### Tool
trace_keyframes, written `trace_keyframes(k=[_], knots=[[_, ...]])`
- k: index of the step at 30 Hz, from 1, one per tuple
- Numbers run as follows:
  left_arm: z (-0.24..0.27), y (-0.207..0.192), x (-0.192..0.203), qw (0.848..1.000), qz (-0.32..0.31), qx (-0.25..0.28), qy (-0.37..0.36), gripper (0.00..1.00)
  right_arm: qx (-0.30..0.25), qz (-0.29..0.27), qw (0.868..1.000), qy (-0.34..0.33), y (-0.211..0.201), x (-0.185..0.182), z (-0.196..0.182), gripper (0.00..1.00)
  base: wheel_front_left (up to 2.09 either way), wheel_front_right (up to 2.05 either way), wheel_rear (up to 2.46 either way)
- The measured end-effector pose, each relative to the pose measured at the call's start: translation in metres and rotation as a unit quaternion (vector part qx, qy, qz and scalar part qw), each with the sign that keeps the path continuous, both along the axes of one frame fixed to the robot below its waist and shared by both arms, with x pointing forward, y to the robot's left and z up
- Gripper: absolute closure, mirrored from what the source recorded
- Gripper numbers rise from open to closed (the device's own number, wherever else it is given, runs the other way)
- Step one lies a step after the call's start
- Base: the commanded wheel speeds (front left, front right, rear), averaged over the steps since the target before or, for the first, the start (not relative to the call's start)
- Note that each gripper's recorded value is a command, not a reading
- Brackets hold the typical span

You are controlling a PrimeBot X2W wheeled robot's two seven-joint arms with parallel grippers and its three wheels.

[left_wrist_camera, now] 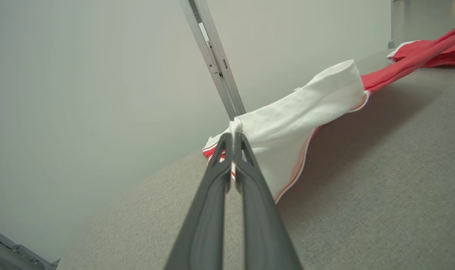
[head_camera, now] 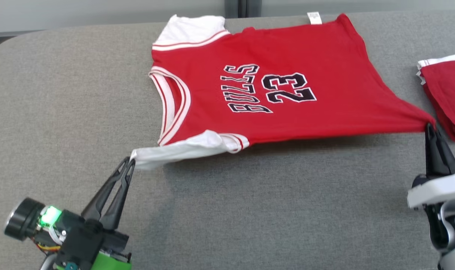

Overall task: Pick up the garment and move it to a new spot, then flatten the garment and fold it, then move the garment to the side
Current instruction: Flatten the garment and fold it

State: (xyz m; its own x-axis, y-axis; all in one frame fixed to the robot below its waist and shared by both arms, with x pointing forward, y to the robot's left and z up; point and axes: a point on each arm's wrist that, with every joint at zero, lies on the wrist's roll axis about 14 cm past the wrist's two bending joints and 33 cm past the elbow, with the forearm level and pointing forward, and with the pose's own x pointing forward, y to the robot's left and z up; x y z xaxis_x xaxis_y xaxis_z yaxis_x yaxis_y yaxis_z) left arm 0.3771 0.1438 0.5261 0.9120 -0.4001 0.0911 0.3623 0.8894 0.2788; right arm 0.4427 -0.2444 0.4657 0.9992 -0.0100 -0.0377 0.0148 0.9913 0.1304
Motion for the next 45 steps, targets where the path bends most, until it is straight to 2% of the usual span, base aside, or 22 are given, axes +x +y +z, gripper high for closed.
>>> trace_keyframes(k=[7,13,19,33,45], knots=[[-0.007,0.001,-0.025,1.000,0.006,-0.001,0.017,1.00,-0.010,0.002,1.000,0.027,0.001,-0.033,-0.017,1.00,0.00,0.00,0.00],[-0.013,-0.011,-0.024,0.999,-0.016,-0.001,0.028,1.00,-0.018,0.003,0.999,0.048,0.001,-0.037,-0.030,1.00,0.00,0.00,0.00],[-0.012,-0.020,0.000,0.999,-0.033,0.013,0.014,1.00,-0.013,0.012,0.998,0.062,0.009,-0.014,-0.037,1.00,0.00,0.00,0.00],[-0.001,-0.022,0.067,0.999,-0.012,0.021,-0.027,1.00,0.009,0.010,0.997,0.070,0.019,0.044,-0.047,1.00,0.00,0.00,0.00],[-0.007,-0.025,0.096,0.999,-0.015,0.037,-0.025,1.00,0.020,0.013,0.997,0.072,0.028,0.070,-0.053,1.00,0.00,0.00,0.00]])
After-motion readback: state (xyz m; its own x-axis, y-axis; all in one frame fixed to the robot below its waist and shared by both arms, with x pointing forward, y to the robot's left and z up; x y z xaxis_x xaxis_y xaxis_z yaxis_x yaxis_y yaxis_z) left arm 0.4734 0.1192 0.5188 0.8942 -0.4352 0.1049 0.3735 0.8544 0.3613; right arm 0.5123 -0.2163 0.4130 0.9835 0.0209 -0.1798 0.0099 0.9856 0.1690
